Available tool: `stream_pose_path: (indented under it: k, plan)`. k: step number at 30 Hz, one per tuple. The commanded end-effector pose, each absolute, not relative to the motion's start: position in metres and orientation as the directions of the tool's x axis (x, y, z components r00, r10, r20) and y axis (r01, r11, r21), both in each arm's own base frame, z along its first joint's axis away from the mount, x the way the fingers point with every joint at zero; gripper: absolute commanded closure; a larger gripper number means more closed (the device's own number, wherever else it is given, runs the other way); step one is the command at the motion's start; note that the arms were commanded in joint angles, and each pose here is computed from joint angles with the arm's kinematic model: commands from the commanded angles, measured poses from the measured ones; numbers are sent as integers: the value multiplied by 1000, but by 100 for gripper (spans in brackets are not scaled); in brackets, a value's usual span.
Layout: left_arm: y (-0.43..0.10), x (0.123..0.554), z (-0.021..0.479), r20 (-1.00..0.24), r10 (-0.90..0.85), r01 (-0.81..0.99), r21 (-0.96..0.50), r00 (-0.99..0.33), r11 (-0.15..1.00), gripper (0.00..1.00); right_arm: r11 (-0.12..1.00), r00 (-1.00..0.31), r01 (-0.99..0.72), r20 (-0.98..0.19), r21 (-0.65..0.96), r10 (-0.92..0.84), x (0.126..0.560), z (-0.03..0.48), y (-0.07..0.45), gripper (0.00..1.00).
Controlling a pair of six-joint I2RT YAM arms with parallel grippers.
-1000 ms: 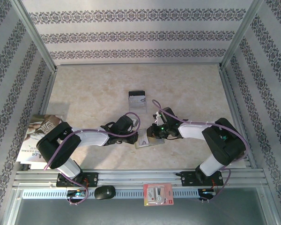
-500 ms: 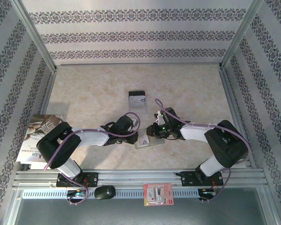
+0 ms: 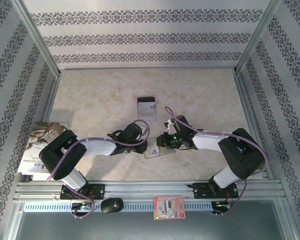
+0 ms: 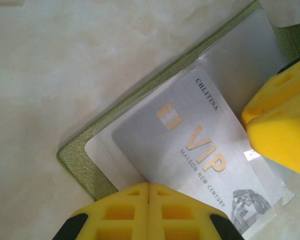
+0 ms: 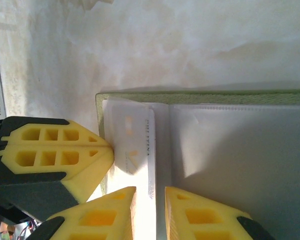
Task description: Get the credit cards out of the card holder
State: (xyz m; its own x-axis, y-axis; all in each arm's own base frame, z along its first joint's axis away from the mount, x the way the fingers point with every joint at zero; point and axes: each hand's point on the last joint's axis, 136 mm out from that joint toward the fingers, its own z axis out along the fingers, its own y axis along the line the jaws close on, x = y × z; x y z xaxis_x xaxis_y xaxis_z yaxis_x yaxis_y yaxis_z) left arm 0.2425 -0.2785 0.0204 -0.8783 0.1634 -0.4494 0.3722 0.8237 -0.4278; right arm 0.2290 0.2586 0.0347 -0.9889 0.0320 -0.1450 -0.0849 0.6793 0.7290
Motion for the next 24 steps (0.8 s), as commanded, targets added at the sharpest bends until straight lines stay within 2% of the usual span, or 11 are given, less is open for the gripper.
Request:
stream_pose_path:
  k: [1,7,16,24]
  plan:
    - [-267,236,2,-400,198,363,-393,-895,845,97,651,-991,-115,-134,751,-21,220,38,267,78]
    - [-266,237,4,-404,195,362,-392,-894,846,97,656,-992,-108,-119,747,-28,216,33,268,83]
    - [-261,236,3,-395,193,354,-390,-898,850,98,695,-988,-101,-156,712,16,220,35,254,98]
    - [-256,236,-1,-386,188,345,-391,-903,853,99,748,-981,-86,-187,658,51,219,33,233,100]
